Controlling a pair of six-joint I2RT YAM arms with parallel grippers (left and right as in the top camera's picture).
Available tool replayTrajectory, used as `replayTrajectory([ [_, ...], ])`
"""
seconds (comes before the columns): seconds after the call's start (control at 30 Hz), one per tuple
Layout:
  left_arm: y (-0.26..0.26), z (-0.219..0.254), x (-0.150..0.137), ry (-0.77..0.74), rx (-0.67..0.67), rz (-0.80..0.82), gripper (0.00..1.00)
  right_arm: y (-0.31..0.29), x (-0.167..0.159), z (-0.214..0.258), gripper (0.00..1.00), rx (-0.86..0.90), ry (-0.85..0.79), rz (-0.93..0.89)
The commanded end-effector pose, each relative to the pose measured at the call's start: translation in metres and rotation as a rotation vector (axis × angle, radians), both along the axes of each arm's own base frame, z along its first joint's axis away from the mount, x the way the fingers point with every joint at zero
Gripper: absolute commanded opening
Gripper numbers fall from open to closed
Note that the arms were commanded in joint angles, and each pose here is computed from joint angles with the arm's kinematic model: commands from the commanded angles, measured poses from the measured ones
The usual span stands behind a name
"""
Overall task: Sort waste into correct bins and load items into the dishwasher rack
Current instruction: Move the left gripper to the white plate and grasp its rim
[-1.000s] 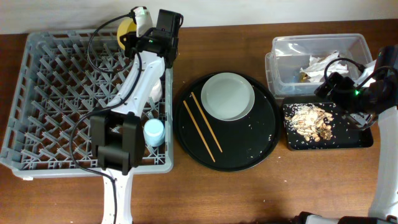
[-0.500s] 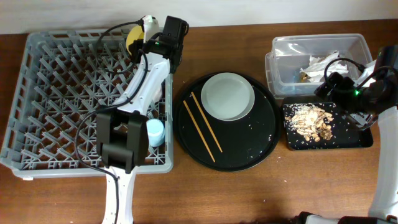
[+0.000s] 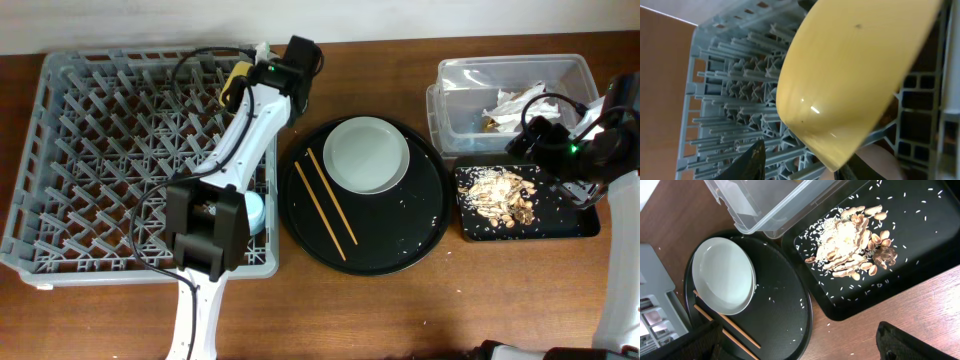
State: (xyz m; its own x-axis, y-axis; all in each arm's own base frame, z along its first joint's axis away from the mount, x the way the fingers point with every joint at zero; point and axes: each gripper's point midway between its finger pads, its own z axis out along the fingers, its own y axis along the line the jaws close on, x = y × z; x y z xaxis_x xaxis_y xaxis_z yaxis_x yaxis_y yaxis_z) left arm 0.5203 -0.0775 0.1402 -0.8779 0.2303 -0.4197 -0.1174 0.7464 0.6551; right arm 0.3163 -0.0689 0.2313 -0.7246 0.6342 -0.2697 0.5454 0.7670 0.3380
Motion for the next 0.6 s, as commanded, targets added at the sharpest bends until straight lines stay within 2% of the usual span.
replayTrajectory([
  [0.0,-0.019,0.025,0.006,-0.023,-0.133,-0.041,0.53,0.000,0.000,-0.003,0.98,-0.008,0.010,0.006],
  [0.07,-0.037,0.032,0.006,-0.010,-0.240,-0.087,0.59,0.000,0.000,-0.003,0.98,-0.008,0.010,0.006],
  [0.2,-0.088,0.028,-0.002,0.088,-0.443,-0.249,0.61,0.000,0.000,-0.003,0.98,-0.008,0.010,0.006],
  [0.27,-0.122,0.019,-0.015,0.183,-0.550,-0.375,0.61,0.000,0.000,-0.003,0.98,-0.008,0.010,0.006],
  [0.37,-0.177,0.011,-0.052,0.363,-0.741,-0.594,0.67,0.000,0.000,-0.003,0.98,-0.008,0.010,0.006],
  [0.57,-0.199,-0.035,-0.065,0.460,-0.846,-0.618,0.72,0.000,0.000,-0.003,0.98,-0.008,0.010,0.006],
])
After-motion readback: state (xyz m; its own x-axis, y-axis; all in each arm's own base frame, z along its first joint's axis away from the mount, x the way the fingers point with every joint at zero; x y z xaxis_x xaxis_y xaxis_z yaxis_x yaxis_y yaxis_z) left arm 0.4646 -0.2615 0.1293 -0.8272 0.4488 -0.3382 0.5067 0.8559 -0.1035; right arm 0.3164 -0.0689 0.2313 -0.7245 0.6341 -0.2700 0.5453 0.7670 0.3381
